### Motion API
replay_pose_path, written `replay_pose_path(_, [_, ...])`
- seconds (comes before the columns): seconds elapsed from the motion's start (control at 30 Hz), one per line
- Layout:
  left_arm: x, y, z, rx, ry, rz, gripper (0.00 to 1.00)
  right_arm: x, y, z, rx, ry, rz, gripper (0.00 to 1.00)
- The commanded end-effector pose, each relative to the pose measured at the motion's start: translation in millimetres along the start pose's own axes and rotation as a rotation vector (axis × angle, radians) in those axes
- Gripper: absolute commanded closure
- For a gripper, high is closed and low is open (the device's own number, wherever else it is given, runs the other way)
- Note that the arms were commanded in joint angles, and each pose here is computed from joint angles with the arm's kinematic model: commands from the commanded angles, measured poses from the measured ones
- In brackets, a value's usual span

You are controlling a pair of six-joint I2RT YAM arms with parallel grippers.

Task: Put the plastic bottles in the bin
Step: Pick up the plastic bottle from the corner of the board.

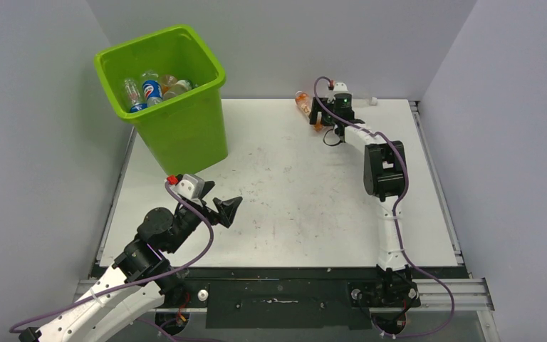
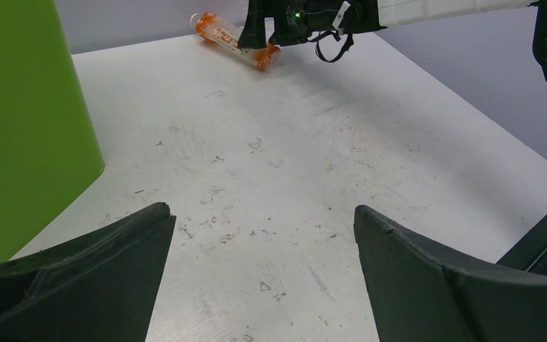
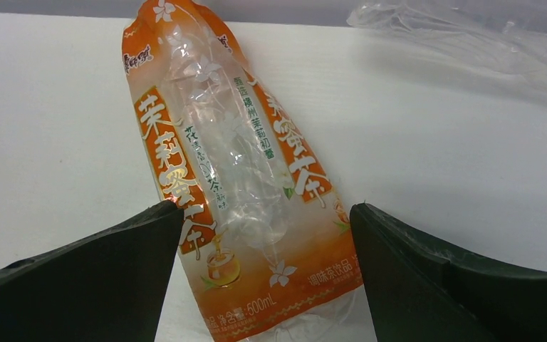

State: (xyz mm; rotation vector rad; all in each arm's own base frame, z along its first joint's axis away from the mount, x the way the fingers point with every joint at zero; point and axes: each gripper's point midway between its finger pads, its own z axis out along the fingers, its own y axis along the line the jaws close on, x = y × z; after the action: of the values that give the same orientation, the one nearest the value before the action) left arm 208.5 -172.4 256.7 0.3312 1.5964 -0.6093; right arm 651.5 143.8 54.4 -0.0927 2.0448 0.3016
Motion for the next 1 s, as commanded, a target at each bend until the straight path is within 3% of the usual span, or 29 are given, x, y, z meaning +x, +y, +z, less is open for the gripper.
replay_pose_path(0.0, [-16, -1, 2, 0.004, -0.059, 0.003, 0.03, 4, 12, 5, -0.015, 0.014, -0.023, 0.10])
replay_pose_path(0.27, [-16, -2, 2, 0.006, -0.057, 0.001, 0.03, 19, 31, 1, 0.014, 0.043, -0.096, 0.10])
replay_pose_path(0.4, [-17, -3, 1, 0.009, -0.058, -0.004, 0.03, 29, 39, -2, 0.026, 0.063, -0.114, 0.00])
replay_pose_path(0.5, [-19, -3, -1, 0.011, -0.065, -0.008, 0.03, 27, 44, -10, 0.009, 0.037, -0.074, 0.17])
replay_pose_path(0.63, [-21, -4, -3, 0.017, -0.073, -0.015, 0.03, 19, 52, -24, -0.018, -0.007, -0.014, 0.50])
replay_pose_path(0.83, [-26, -4, -7, 0.016, -0.094, -0.026, 0.03, -9, 71, -61, -0.101, -0.125, 0.089, 0.64])
replay_pose_path(0.97, [-31, -1, -9, 0.000, -0.118, -0.045, 0.03, -39, 102, -124, -0.238, -0.288, 0.232, 0.67])
